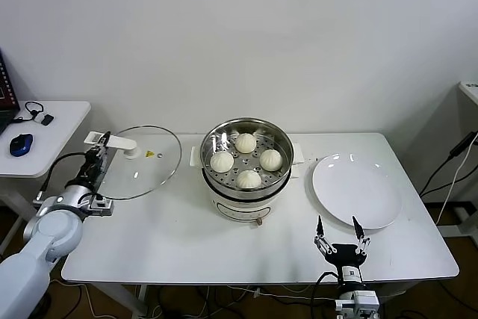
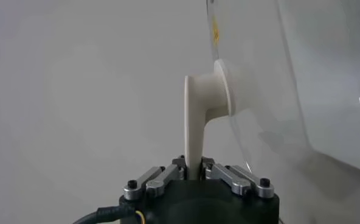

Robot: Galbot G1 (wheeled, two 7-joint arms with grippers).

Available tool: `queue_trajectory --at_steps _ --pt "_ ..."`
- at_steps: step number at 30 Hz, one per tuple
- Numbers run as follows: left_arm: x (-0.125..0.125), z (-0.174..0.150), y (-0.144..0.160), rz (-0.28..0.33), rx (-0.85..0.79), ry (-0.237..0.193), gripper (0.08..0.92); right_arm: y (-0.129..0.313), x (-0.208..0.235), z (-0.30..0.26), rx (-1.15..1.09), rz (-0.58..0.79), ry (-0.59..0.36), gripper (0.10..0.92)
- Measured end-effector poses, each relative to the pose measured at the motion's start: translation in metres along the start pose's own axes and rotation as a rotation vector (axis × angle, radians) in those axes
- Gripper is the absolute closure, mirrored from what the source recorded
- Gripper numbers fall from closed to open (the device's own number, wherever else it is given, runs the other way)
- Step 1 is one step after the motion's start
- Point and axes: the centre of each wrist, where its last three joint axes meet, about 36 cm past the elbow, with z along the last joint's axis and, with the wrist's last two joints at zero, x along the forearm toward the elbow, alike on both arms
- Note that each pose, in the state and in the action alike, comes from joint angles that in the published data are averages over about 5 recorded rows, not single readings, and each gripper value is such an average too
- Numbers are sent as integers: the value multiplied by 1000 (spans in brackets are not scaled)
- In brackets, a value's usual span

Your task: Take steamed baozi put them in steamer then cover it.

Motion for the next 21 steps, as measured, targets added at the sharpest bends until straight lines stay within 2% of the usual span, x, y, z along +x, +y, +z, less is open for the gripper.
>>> queue_trajectory --at_steps 10,21 --pt "8 -3 -66 18 30 21 784 1 -2 2 -4 5 1 200" --pt "11 -12 -118 23 26 -13 784 3 -2 4 -9 7 4 200"
